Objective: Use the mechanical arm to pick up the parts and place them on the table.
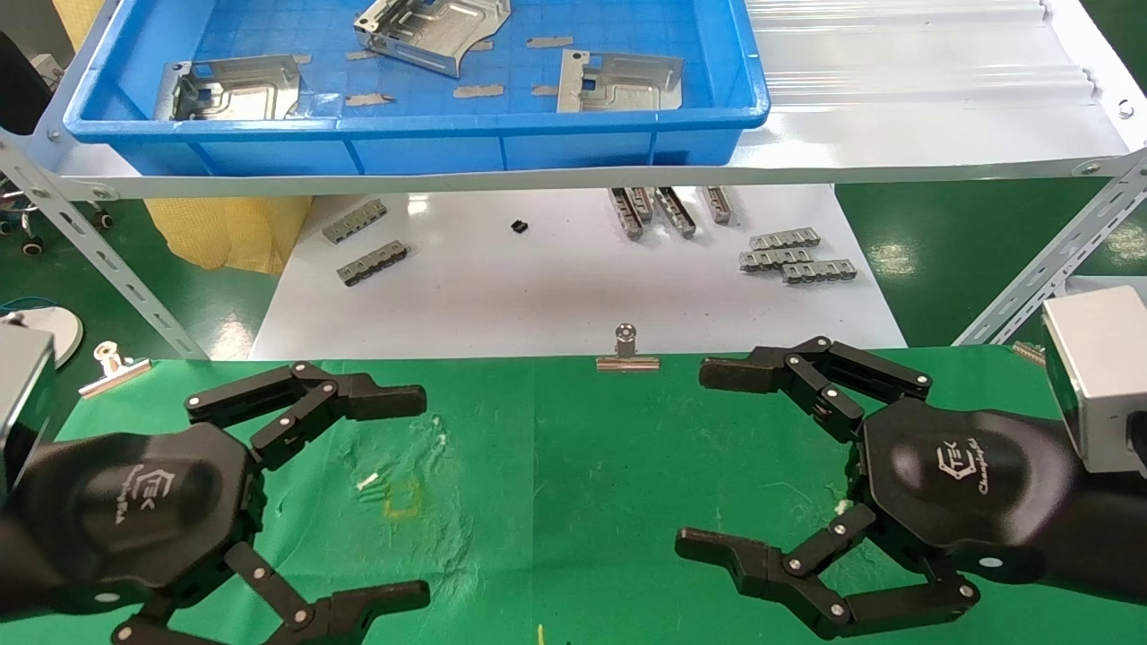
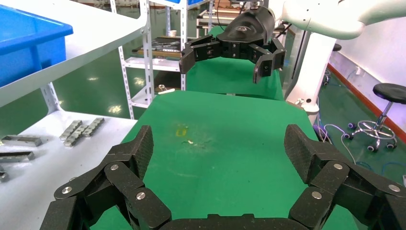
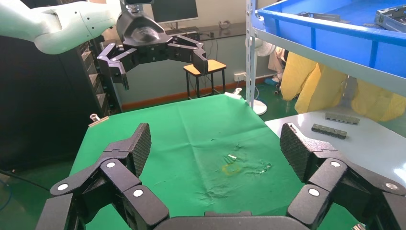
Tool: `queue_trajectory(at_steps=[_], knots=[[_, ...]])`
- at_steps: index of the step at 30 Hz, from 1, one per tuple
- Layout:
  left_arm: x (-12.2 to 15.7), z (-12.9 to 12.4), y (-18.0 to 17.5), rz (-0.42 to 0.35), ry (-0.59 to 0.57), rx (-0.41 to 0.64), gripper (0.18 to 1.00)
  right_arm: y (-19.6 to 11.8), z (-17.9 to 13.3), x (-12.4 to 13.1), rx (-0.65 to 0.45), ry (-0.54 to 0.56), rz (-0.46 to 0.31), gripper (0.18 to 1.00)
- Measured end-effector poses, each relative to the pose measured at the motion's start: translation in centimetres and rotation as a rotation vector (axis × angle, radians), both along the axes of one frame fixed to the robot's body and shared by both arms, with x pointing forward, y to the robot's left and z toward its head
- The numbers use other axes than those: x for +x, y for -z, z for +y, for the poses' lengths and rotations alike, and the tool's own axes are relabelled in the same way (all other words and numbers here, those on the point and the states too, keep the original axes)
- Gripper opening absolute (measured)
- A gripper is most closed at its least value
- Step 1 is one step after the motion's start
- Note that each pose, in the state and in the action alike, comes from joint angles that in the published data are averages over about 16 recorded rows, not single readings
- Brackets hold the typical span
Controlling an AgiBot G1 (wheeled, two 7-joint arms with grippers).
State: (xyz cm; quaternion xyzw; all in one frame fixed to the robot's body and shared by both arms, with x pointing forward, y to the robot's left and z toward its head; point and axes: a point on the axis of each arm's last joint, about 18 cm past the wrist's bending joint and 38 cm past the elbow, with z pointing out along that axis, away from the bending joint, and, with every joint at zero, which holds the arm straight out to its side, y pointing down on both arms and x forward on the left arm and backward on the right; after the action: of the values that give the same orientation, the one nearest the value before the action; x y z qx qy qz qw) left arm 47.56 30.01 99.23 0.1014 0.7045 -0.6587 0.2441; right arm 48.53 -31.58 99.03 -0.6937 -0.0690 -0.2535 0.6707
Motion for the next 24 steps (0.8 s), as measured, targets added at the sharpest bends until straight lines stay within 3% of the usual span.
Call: queue_trajectory(at_steps=[24], knots=[[0.00, 0.00, 0.00, 0.000, 0.000, 0.000, 1.001, 0.00, 0.00, 0.00, 0.000, 0.000, 0.000, 1.000]])
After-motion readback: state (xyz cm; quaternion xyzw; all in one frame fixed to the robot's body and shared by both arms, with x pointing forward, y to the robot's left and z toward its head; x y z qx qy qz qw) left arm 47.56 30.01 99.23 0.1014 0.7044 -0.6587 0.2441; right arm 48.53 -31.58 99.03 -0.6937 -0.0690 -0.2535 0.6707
